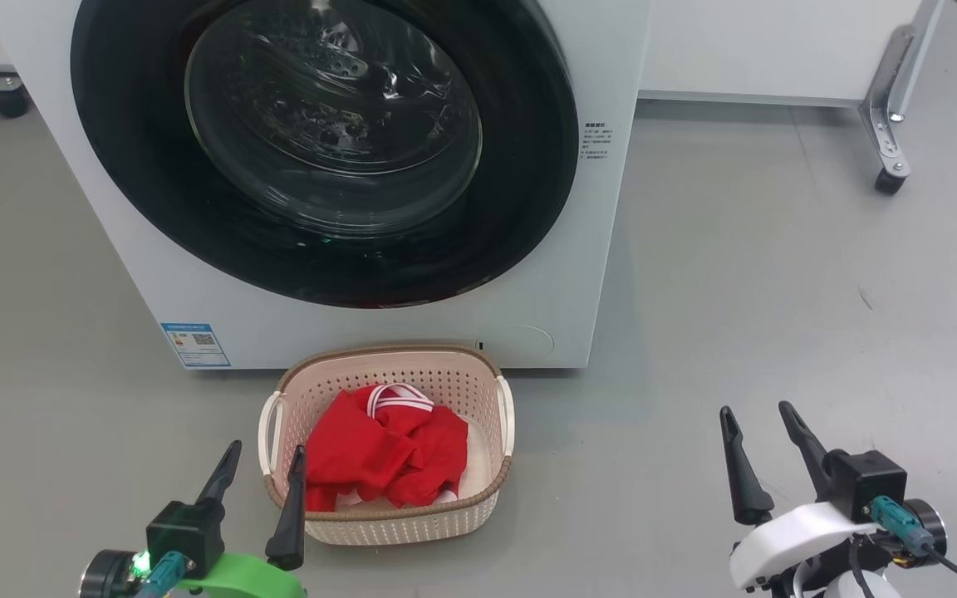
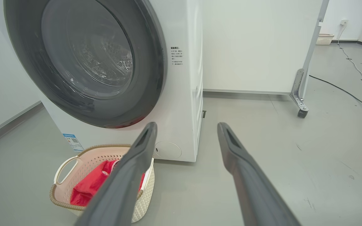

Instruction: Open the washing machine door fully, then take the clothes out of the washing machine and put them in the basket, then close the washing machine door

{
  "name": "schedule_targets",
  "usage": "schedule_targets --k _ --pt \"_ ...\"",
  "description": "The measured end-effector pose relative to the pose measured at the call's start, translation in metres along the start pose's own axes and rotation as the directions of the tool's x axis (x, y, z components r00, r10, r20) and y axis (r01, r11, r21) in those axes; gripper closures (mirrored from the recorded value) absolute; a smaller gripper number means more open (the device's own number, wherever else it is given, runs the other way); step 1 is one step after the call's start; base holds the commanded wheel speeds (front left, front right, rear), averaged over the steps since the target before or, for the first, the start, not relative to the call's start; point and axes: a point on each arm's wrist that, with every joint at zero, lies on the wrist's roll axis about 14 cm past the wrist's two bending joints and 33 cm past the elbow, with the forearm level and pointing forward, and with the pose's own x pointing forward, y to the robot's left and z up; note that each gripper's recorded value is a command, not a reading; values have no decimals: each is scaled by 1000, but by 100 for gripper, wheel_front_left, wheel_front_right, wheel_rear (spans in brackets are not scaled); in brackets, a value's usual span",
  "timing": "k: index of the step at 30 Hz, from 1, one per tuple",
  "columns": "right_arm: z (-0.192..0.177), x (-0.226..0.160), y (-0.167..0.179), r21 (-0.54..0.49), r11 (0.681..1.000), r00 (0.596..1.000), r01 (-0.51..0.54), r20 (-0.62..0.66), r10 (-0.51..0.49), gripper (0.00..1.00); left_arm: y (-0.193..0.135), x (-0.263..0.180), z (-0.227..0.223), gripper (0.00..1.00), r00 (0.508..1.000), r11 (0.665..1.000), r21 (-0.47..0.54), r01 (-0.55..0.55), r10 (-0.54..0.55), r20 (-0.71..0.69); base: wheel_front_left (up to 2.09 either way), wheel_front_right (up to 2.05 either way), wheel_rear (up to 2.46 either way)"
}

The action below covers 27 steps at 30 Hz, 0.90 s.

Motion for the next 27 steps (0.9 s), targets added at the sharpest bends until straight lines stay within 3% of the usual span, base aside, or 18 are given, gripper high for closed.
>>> schedule_targets --k 27 --pt "-4 -9 0 5 1000 1000 8 -7 -8 0 -1 0 -1 0 1000 1000 0 -1 1 -5 0 0 0"
